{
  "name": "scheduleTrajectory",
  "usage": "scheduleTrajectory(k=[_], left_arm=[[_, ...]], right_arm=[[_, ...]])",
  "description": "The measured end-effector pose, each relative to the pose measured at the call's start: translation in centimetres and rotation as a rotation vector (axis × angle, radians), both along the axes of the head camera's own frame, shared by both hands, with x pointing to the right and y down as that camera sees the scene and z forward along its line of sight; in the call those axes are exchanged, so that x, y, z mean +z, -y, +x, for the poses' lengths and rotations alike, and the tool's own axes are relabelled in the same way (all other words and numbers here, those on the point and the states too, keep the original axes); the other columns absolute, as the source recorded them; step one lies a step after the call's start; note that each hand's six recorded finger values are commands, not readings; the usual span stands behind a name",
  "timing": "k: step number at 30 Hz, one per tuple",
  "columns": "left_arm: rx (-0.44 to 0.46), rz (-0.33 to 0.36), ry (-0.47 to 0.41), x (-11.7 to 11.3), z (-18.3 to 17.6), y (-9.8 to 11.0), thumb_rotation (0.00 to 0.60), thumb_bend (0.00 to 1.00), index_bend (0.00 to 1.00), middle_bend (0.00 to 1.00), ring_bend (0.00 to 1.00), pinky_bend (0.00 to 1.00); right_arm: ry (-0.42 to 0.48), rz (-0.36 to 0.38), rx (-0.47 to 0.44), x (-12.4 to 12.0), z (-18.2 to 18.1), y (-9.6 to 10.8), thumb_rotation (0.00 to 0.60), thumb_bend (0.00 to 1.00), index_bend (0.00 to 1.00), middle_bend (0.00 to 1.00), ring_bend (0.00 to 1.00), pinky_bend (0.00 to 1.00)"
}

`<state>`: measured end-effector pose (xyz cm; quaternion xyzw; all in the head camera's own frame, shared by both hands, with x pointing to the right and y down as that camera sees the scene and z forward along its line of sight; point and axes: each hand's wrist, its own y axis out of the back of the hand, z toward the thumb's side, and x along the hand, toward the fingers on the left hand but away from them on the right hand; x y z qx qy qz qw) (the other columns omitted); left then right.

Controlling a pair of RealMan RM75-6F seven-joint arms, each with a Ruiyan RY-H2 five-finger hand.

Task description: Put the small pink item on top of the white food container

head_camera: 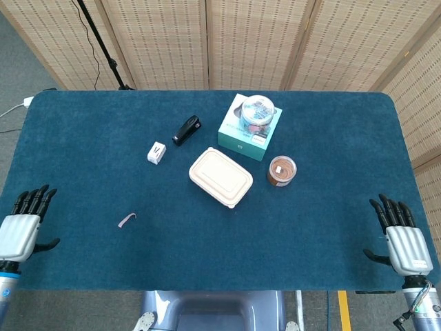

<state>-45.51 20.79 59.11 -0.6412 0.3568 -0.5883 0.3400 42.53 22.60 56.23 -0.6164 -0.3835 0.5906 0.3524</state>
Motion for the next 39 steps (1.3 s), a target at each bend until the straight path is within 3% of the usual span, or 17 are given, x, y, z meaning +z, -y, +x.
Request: scheduleTrajectory(k=[2,9,11,18,25,39], left_arm=[[0.004,-0.015,-0.03,0.8,0.8,0.5,0.6,0.0,0.02,0.0,0.0,0.0],[-0.013,-0.093,-0.081,3.7,2.9,1.8,0.6,0.0,0.26,0.0,0.0,0.0],[-0.019,-0.109,-0.1,4.6,4.0,2.3,0.6,0.01,0.29,0.0,0.0,0.0],[-0.047,-0.152,-0.123,7.4,7.3,3.2,0.6,0.01,0.32,0.0,0.0,0.0],[-0.132,-0.209,-0.159,9.8,10.0,2.9,0.6,0.01,0.38,0.0,0.0,0.0],[-0.183,-0.227,-0.153,11.5,11.6,2.6,0.6,0.07,0.45,0.0,0.0,0.0]], right_arm=[[0.004,0.0,0.0,0.0,0.0,0.0,0.6,0.0,0.0,0.0,0.0,0.0],[0.015,0.003,0.001,-0.3,-0.1,0.0,0.6,0.0,0.0,0.0,0.0,0.0],[0.018,0.003,0.004,-0.3,0.0,0.0,0.6,0.0,0.0,0.0,0.0,0.0],[0.029,0.001,0.008,-0.5,0.1,0.1,0.6,0.0,0.0,0.0,0.0,0.0],[0.033,-0.006,0.011,-0.4,0.1,0.1,0.6,0.0,0.0,0.0,0.0,0.0],[0.056,-0.004,0.02,-0.8,0.3,0.3,0.6,0.0,0.0,0.0,0.0,0.0]])
